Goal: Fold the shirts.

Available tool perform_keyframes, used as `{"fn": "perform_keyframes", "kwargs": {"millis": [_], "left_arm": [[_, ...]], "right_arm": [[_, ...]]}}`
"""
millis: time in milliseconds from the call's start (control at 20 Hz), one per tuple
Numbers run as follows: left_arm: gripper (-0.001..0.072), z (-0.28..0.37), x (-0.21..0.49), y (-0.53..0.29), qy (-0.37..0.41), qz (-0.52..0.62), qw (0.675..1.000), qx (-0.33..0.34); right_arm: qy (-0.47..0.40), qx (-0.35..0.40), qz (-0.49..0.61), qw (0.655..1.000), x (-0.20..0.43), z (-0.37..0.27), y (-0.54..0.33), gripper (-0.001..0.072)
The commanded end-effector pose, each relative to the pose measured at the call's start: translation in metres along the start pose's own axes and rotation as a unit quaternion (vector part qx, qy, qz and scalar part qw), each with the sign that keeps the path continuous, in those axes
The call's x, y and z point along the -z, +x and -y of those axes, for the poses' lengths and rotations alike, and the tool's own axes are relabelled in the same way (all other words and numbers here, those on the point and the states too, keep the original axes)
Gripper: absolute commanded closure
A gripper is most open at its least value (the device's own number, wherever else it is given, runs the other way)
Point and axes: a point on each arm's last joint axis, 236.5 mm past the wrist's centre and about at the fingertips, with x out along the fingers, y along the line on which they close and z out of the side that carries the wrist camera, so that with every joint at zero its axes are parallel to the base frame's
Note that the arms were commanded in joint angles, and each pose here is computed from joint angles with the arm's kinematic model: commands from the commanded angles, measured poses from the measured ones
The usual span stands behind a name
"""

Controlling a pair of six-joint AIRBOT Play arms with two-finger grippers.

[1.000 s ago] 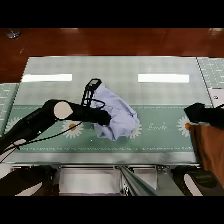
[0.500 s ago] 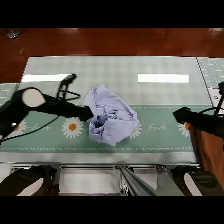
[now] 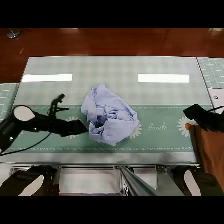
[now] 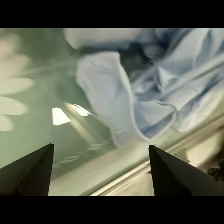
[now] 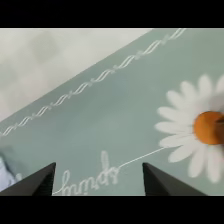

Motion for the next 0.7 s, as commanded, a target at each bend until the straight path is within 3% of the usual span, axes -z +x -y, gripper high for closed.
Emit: {"fn": "perform_keyframes", "kwargs": {"millis": [0,350,450,650], "left_arm": [[0.0006,0.027,0.017,0.035,-0.006,-0.002,0.996,0.089],[0.0021,0.048,0.007,0.085,0.023,0.017,0.997,0.071],[0.0651,0.055,-0.002,0.078,0.024,0.018,0.996,0.085],[0.0671,0.066,-0.016,0.052,0.046,0.013,0.991,0.126]], "right_arm": [[0.022,-0.079,-0.065,0.995,0.014,-0.032,0.03,0.009],[0.072,-0.168,-0.152,0.971,0.034,-0.076,0.092,0.009],[0.047,-0.165,-0.189,0.967,0.055,-0.092,0.11,0.009],[-0.013,-0.175,-0.239,0.955,0.067,-0.138,0.138,0.0091]]}}
